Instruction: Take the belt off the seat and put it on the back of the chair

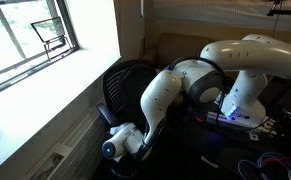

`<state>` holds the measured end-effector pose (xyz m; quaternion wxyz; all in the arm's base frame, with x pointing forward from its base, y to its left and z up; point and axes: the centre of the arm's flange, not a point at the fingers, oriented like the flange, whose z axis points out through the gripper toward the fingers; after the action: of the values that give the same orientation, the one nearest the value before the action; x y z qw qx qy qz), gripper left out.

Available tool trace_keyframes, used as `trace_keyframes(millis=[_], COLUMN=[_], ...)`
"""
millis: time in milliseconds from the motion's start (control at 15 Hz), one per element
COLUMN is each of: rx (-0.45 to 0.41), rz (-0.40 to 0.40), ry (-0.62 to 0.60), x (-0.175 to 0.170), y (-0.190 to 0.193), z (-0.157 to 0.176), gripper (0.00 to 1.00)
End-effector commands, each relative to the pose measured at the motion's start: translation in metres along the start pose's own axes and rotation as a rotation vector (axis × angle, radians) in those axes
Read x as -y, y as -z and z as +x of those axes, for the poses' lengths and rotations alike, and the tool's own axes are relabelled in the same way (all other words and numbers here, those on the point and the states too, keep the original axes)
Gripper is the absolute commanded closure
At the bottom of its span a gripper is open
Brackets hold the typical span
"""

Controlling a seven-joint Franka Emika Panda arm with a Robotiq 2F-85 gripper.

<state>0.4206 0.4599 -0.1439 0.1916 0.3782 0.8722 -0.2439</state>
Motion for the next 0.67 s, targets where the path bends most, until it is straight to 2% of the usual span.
trace_keyframes(millis=[0,200,400,600], rx=[0.035,0.04,0.057,0.18], rz=[0.011,0.006,-0.043,-0.098], ry=[-0.058,-0.102,-0.151,-0.207], x=[-0.009,0.0,0.002,0.007], y=[-0.054,-0.066,-0.053,-0.018], z=[0.018,0.018,0.015,0.02], gripper=[0.0,0.0,0.0,0.0])
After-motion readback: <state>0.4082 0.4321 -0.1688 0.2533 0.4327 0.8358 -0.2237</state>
